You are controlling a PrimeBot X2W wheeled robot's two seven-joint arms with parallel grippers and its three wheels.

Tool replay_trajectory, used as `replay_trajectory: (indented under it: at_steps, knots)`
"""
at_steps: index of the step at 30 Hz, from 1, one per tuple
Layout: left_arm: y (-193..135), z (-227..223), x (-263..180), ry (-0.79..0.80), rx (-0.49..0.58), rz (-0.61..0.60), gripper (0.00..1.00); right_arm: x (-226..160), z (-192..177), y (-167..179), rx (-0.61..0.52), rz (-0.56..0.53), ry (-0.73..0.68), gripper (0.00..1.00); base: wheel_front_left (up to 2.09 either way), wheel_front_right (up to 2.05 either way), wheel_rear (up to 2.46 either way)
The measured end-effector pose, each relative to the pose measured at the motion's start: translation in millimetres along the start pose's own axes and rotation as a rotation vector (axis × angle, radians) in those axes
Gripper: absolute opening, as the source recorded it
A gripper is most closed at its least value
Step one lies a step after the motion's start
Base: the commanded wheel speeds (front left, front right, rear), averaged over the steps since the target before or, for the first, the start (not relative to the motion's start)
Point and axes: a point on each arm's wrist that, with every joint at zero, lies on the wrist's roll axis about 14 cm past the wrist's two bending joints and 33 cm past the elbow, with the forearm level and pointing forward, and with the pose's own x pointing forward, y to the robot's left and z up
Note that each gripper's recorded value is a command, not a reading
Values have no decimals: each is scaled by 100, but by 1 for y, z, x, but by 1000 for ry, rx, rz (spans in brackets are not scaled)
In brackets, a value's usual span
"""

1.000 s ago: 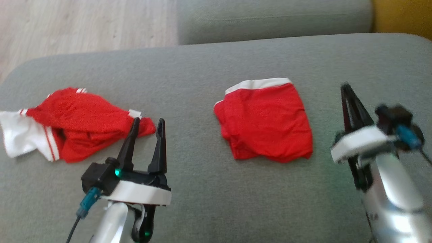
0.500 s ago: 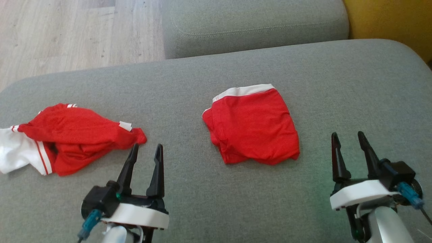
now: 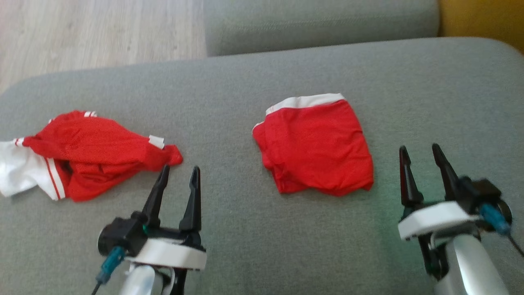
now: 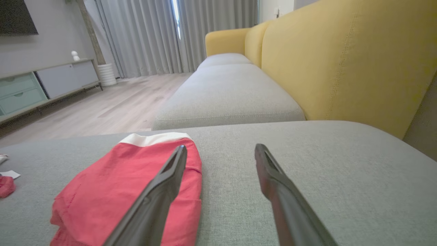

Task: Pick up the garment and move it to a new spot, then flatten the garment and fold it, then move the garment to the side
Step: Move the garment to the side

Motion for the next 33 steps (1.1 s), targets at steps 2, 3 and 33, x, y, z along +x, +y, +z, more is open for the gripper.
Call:
replay_trajectory:
  at_steps: [2, 3, 33]
  knots:
    - [2, 1, 5, -2, 3, 1, 100, 9, -7, 2, -13, 9, 41, 100, 0, 0, 0]
    - [3, 1, 7, -4, 3, 2, 100, 15, -10, 3, -12, 13, 61, 100, 0, 0, 0]
    - [22, -4, 22, 17, 11, 33, 100, 78, -97, 54, -24, 171, 423, 0, 0, 0, 0]
